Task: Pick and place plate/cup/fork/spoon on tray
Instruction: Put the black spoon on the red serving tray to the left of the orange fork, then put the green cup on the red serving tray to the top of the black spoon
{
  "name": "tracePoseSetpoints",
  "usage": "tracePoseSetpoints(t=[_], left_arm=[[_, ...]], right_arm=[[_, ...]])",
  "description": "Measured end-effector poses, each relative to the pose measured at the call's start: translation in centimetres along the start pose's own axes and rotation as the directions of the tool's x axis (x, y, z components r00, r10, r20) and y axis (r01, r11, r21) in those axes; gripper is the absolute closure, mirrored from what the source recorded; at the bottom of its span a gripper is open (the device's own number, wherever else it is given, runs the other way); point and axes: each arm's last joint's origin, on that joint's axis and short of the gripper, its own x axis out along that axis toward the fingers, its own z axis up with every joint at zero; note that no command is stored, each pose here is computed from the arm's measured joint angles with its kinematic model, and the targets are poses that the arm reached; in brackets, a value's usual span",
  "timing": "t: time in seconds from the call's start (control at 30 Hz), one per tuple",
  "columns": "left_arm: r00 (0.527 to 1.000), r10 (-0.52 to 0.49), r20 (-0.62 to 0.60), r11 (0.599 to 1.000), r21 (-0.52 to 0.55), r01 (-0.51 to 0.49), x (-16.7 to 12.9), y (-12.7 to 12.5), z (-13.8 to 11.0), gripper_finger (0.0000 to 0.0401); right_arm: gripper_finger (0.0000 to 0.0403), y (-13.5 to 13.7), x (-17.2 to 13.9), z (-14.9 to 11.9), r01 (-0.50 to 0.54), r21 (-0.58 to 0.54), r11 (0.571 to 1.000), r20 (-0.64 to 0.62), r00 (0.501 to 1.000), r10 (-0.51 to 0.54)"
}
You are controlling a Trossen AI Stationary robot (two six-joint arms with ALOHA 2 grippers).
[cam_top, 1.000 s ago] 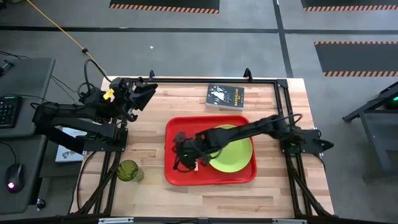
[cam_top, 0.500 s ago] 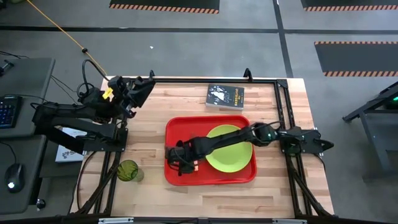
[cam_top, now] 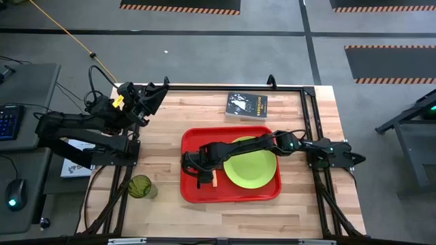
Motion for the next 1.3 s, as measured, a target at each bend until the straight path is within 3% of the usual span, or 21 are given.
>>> tracePoseSetpoints(t=[0.67,1.3], left_arm=[[1.000,-0.004,0.002,1.000,0.000,0.004,0.00,-0.02,0.04,0.0270],[1.000,-0.007,0.001,1.000,0.001,0.007,-0.01,-0.03,0.03,0.0270]], right_arm=[[0.0398,0.16,0.75,0.13,-0.014,0.093,0.996,0.025,1.000,0.012],[0.0315,-0.34,0.82,-0.73,0.034,0.197,0.980,-0.005,0.999,-0.033]])
